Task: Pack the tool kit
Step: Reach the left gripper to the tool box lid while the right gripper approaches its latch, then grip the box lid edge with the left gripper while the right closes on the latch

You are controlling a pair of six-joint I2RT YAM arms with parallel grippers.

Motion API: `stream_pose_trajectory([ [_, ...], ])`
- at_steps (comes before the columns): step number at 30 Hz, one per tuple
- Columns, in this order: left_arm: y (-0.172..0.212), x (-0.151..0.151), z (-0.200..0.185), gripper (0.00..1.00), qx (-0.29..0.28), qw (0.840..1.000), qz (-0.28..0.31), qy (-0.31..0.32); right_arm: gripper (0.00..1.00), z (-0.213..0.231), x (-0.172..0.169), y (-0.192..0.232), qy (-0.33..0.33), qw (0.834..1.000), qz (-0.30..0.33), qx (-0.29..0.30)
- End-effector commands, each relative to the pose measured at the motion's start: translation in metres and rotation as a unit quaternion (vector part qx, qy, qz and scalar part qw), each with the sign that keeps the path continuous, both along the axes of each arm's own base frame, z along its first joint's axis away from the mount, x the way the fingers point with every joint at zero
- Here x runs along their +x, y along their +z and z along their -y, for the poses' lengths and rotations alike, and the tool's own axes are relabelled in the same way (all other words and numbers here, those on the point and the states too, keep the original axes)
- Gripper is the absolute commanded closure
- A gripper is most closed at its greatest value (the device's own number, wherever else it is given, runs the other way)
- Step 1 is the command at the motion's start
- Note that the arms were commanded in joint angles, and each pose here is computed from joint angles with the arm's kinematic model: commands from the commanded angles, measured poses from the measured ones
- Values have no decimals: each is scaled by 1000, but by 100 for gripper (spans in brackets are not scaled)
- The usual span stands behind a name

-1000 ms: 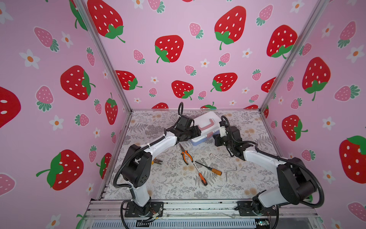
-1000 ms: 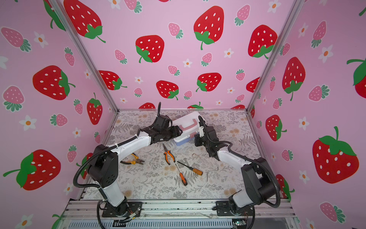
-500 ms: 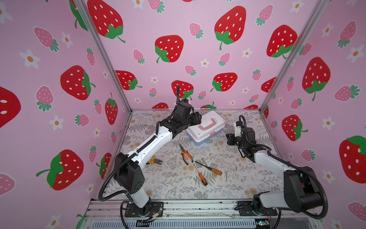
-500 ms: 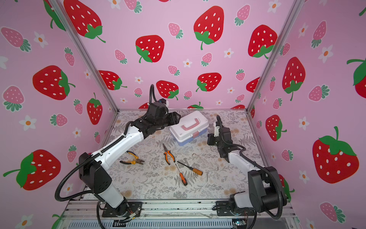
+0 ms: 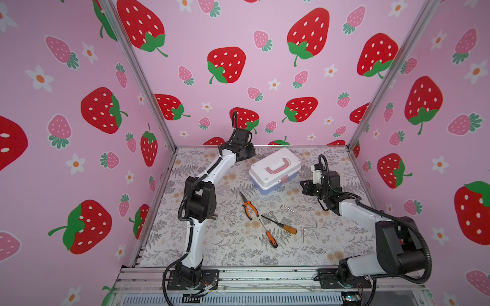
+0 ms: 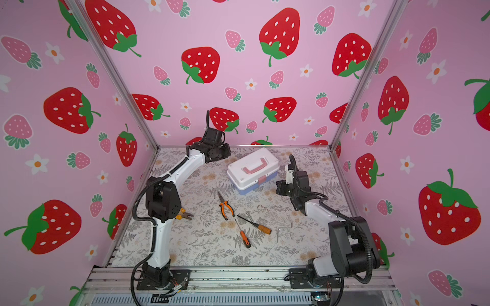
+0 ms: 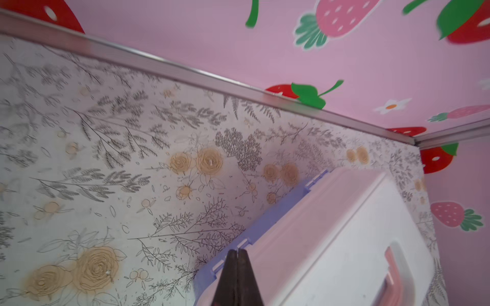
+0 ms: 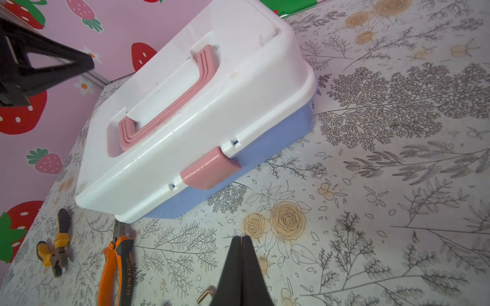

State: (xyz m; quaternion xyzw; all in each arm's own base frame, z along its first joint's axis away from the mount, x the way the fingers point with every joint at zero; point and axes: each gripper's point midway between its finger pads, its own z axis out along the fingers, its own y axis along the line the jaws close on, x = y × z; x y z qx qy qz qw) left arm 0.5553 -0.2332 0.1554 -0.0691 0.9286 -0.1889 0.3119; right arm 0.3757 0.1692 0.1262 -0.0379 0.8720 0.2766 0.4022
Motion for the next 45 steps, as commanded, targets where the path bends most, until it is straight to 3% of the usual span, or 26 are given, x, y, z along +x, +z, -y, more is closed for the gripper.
stream_pose_trajectory([
  [1,0,-8,18,100,-38,999,-19,-21,96,3,11,8,-14,1000,-6,21],
  [10,-23,-54,56,100,-100,991,-58,-62,92,12,14,-1,-24,999,-27,34],
  [15,-11,-109,107,100,-129,982,-66,-123,91,20,12,-5,-30,998,-38,44],
  [20,11,-143,126,99,-120,977,-49,-167,88,32,11,-1,-40,997,-34,50],
  [21,15,-144,124,96,-113,978,-43,-170,87,36,10,-1,-43,997,-33,51],
  [26,30,-123,102,58,-36,988,-15,-149,87,48,8,3,-51,996,-30,62],
  [30,43,-118,114,38,-35,986,-10,-160,88,49,4,2,-44,996,-33,70],
  [34,38,-126,134,29,-18,983,-17,-183,90,43,-1,-3,-29,995,-44,83],
  [39,17,-135,143,25,42,978,-40,-201,92,30,-10,-15,-12,994,-65,82],
  [40,15,-136,145,17,49,977,-41,-204,92,26,-12,-16,-7,995,-67,79],
  [45,4,-144,150,15,73,972,-52,-218,92,-5,-22,-24,27,994,-78,72],
])
